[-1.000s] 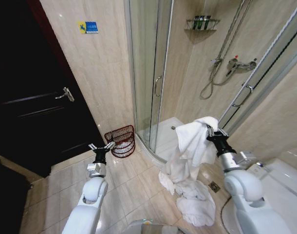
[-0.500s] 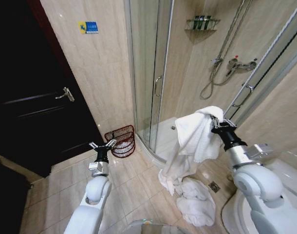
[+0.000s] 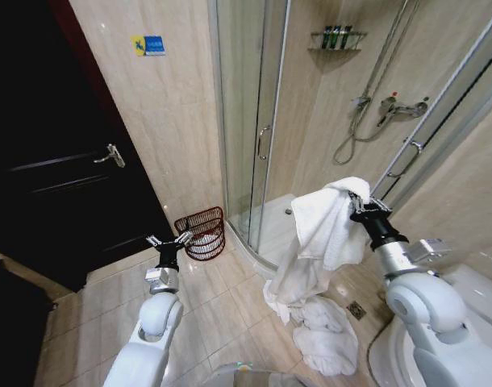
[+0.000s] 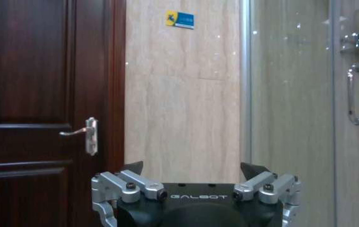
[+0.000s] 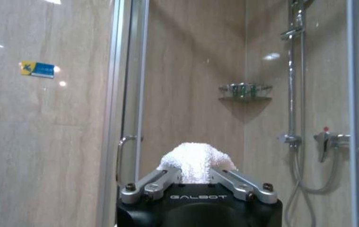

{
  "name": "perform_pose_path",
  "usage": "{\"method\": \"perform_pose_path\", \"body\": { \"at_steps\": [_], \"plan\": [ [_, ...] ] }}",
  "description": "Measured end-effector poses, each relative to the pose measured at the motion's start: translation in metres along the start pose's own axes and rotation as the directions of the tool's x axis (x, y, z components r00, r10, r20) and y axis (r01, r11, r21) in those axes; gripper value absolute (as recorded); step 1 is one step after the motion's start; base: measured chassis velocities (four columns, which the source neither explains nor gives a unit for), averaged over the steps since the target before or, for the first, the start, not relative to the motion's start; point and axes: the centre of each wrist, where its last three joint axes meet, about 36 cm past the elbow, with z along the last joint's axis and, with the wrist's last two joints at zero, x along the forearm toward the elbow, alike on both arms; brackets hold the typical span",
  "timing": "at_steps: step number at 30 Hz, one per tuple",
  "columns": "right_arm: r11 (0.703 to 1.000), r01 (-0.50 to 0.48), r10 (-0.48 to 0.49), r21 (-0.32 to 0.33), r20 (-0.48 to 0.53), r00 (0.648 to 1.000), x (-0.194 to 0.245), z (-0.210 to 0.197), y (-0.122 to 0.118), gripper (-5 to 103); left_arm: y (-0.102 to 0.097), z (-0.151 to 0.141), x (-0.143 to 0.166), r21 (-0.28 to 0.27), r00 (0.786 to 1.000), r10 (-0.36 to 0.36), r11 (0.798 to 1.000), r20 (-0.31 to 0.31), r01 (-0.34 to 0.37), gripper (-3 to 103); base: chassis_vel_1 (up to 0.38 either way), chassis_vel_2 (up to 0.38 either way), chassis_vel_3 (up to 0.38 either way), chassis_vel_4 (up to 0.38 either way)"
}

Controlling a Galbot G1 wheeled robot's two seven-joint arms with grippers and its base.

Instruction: Discard the used towel into the hamper.

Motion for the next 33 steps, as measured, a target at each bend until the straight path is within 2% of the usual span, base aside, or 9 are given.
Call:
{"method": "perform_pose_path", "body": {
  "at_steps": [12, 33],
  "plan": [
    [1.000, 0.011, -0.011, -0.010, 0.012, 1.000, 0.0044, -0.0016, 0.0075, 6, 0.0101, -0.0005, 0.0040, -0.018, 1.000, -0.019, 1.000, -0.005, 0.019, 100, 0.066, 0.069, 0.066, 0.064],
    [1.000, -0.004, 0.004, -0.013, 0.025, 1.000, 0.0066, -0.0017, 0.0069, 6, 0.0105, 0.0019, 0.0097, -0.038, 1.000, -0.015, 0.999, -0.007, 0.015, 100, 0.089, 0.092, 0.093, 0.091]
  ]
}}
